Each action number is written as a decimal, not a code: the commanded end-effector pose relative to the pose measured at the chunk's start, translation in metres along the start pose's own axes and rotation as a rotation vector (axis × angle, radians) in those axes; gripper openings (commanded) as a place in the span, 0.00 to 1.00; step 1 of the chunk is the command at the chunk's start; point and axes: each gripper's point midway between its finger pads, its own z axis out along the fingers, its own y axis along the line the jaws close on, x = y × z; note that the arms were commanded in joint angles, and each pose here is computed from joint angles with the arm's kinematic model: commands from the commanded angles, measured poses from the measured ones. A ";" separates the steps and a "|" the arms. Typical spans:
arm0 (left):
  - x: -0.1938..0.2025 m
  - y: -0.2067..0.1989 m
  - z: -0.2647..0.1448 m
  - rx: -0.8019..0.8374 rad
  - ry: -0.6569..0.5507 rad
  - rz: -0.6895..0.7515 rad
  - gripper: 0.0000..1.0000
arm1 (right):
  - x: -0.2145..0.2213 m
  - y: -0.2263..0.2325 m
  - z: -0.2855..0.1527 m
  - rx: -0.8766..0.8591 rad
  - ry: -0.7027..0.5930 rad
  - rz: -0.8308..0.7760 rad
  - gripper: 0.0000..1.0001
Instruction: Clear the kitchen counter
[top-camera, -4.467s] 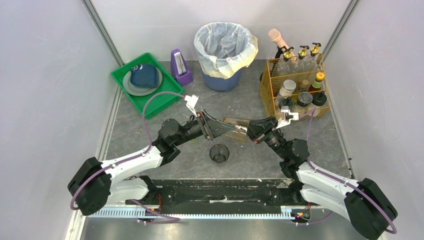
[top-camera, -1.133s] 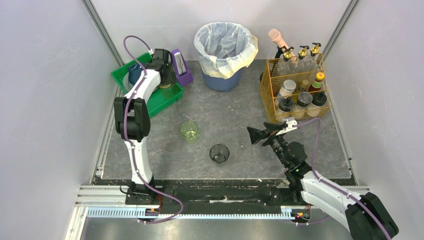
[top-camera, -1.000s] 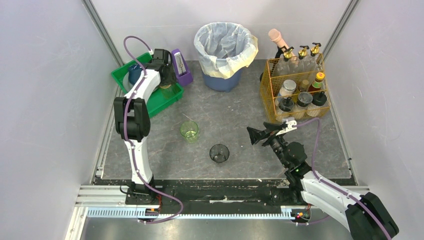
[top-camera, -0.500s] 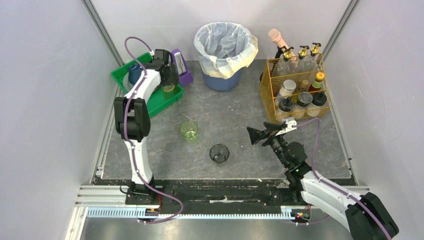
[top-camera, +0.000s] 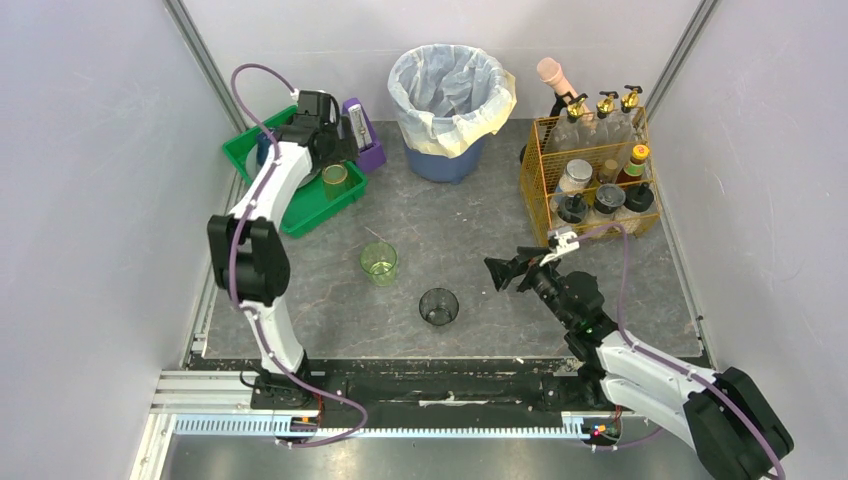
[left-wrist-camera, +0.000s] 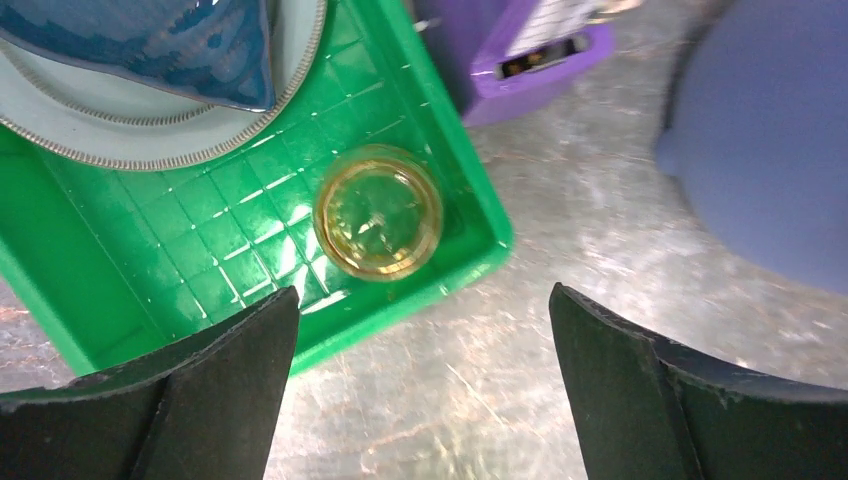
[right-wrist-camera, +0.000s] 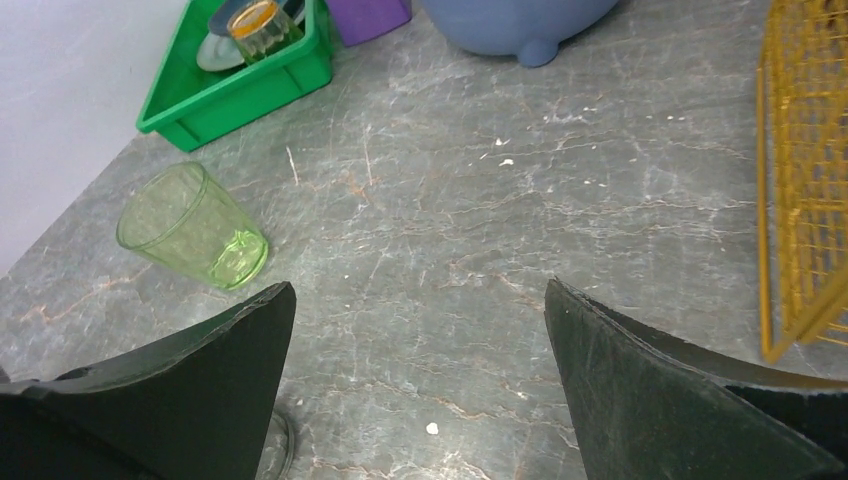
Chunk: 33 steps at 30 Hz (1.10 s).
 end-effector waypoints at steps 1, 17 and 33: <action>-0.035 -0.027 -0.083 0.128 -0.157 -0.041 1.00 | -0.009 0.023 0.015 -0.077 0.062 -0.013 0.98; 0.081 -0.020 -0.221 0.378 -0.283 -0.041 1.00 | 0.021 0.090 0.012 -0.205 0.440 -0.141 0.89; 0.166 0.006 -0.257 0.600 -0.420 -0.076 1.00 | 0.071 0.103 -0.004 -0.142 0.781 -0.290 0.62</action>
